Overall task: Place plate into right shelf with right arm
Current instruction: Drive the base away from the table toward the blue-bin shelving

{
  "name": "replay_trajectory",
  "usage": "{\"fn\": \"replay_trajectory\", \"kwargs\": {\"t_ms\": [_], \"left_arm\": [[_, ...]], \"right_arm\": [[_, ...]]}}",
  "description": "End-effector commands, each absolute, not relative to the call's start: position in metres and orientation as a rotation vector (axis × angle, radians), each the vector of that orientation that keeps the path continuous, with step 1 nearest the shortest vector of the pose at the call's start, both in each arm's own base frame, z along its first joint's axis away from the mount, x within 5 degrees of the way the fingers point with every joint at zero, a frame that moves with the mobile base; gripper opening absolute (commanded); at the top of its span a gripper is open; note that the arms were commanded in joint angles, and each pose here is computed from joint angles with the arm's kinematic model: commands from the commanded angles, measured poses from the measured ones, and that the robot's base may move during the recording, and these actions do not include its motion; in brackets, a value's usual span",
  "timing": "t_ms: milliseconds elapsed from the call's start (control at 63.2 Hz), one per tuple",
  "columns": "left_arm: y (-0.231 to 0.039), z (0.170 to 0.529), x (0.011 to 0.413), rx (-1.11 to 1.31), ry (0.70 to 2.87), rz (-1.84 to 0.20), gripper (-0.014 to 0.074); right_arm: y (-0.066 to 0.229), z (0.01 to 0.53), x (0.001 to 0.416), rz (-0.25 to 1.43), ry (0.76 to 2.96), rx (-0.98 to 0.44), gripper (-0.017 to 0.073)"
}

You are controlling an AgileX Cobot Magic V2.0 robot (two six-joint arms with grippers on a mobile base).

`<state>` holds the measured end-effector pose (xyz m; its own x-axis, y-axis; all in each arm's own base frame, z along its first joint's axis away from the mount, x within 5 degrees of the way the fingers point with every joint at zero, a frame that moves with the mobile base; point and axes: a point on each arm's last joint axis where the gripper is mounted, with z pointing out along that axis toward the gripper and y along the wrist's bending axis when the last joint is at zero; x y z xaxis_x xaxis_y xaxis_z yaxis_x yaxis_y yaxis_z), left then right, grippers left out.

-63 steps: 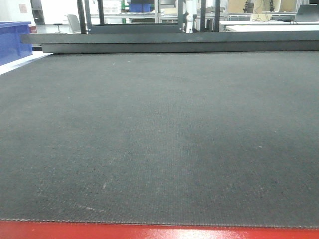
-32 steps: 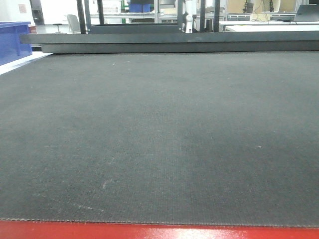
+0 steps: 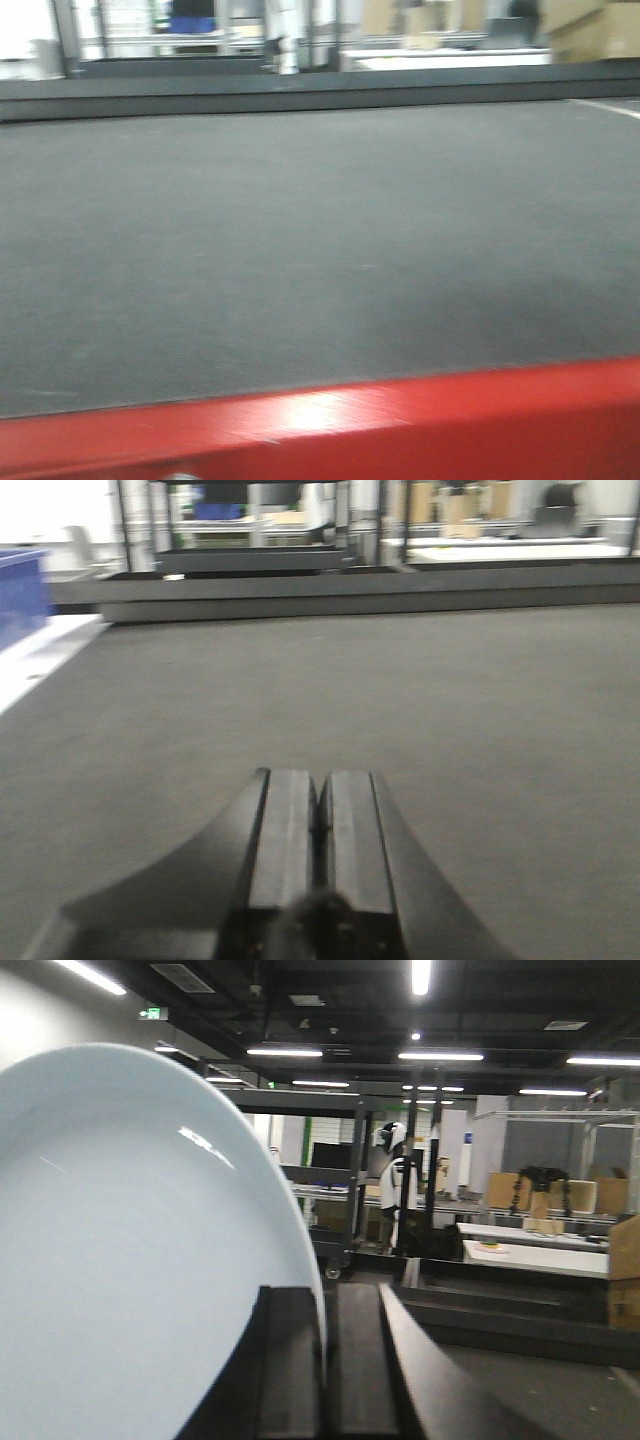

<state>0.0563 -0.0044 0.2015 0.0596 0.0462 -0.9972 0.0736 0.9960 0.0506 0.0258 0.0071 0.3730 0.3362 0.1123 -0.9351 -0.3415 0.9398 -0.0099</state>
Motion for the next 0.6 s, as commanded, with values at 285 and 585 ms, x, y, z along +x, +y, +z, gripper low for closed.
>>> {"fn": "replay_trajectory", "kwargs": {"t_ms": [285, 585], "left_arm": [[-0.0030, 0.2068, 0.0551, 0.077, 1.427, -0.016, -0.0047], [-0.0032, 0.2068, 0.0551, 0.079, 1.427, -0.018, -0.0047]], "right_arm": [[0.0080, 0.3889, 0.0209, 0.307, 1.084, -0.234, 0.0051], [0.0080, 0.3889, 0.0209, 0.307, 1.084, -0.234, 0.0051]]}}
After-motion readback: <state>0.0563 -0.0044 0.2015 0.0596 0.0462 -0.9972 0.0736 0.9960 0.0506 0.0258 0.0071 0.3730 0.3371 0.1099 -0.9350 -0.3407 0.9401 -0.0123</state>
